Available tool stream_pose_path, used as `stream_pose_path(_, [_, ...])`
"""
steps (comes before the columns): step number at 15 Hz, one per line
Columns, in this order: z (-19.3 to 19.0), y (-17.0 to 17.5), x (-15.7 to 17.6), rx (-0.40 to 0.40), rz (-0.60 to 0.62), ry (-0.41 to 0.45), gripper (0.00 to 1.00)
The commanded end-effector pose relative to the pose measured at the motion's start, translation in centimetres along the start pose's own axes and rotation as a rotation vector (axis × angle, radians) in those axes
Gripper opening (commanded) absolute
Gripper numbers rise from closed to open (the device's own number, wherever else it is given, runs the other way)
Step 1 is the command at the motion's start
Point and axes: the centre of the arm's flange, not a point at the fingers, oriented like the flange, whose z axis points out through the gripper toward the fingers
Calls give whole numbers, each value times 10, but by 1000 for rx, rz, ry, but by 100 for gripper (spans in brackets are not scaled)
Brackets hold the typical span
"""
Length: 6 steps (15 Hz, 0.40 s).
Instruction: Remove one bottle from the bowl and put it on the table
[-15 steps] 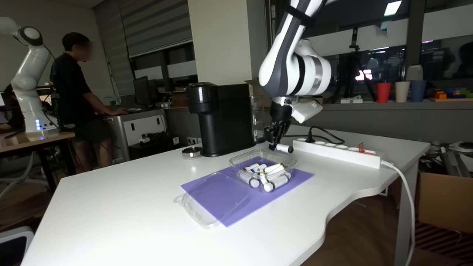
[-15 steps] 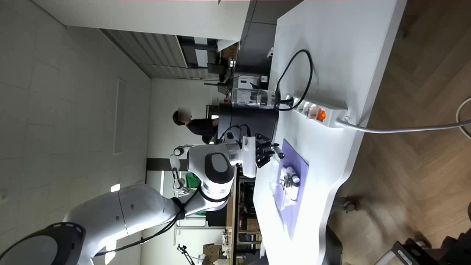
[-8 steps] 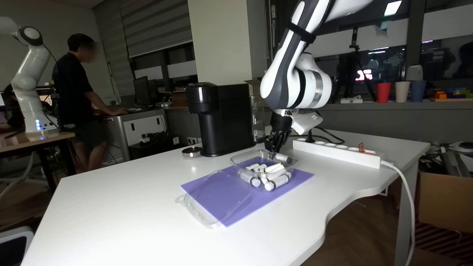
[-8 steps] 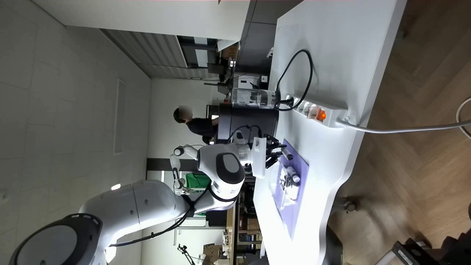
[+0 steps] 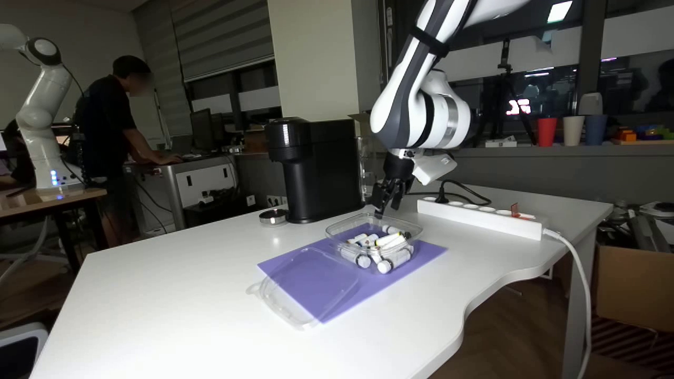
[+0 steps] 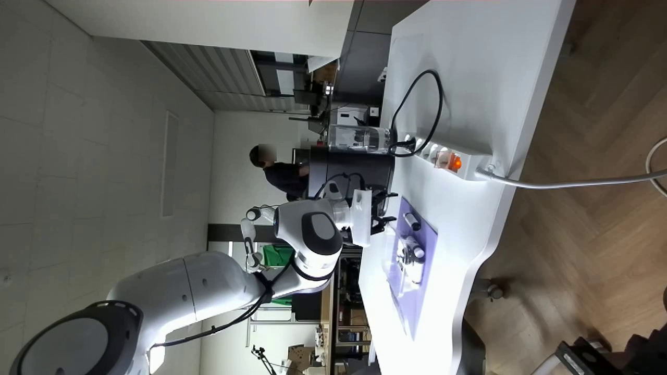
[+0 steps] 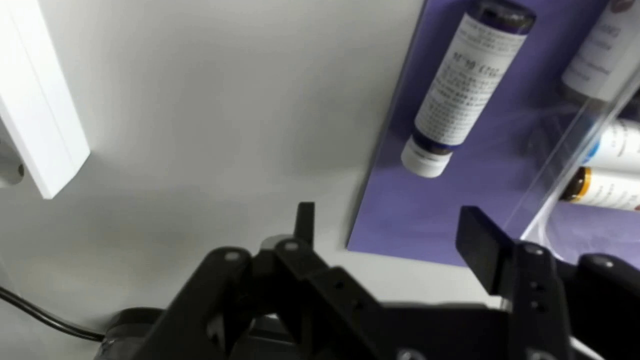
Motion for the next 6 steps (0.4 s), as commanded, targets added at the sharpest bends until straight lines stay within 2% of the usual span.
stream_pose_path(1, [-24,8,16,-11,12,5,100])
stream_pose_path(2, [-30,9,19,-18,22,-6,100])
stream_pose_path(3, [-11,5,9,-9,1,12,94])
stream_pose_path(4, [-16,6,12,-11,1,10,100])
stream_pose_path(6, [-22,8,16,-13,2,8,100])
